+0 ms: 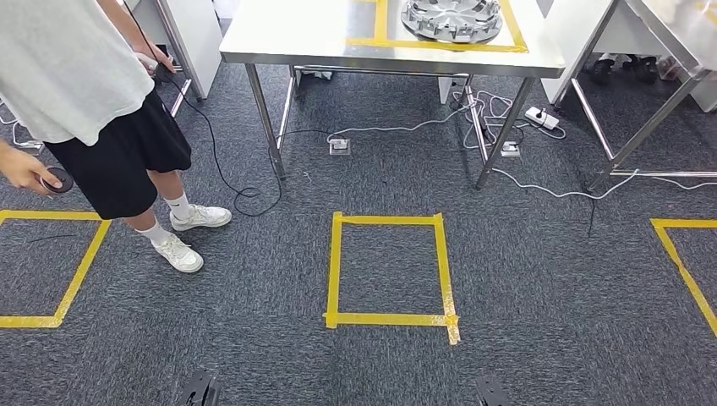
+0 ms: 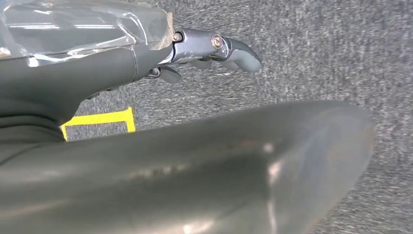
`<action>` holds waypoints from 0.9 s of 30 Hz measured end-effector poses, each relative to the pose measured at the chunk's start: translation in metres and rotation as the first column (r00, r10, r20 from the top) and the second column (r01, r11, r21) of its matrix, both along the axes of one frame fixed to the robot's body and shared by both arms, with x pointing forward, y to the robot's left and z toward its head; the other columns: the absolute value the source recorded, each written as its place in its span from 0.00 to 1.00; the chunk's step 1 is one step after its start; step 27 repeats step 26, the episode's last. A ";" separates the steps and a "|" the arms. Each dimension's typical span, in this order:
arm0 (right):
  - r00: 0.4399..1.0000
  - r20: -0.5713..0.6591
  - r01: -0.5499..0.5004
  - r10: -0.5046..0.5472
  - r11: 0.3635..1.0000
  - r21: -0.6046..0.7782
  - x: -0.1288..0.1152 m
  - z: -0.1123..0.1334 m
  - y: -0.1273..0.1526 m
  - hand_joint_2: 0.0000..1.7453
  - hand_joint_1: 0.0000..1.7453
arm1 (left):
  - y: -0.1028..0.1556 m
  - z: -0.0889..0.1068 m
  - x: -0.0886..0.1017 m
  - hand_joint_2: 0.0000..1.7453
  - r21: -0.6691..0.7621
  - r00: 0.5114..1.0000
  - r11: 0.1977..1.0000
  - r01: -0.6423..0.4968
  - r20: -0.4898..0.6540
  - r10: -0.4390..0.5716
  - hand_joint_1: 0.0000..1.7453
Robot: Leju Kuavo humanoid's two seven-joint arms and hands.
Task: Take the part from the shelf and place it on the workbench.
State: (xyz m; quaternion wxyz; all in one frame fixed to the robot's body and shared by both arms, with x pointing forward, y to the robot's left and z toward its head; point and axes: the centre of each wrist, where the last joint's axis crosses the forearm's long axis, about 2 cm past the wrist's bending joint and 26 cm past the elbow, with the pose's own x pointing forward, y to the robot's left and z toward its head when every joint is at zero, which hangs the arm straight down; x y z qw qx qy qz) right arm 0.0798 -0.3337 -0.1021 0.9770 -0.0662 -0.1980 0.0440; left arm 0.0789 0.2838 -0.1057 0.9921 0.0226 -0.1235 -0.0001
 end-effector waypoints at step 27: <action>1.000 -0.021 -0.007 0.007 1.000 -0.008 -0.002 -0.001 0.006 0.00 0.00 | -0.001 -0.001 -0.006 0.00 0.002 1.000 1.000 -0.012 -0.013 0.012 0.00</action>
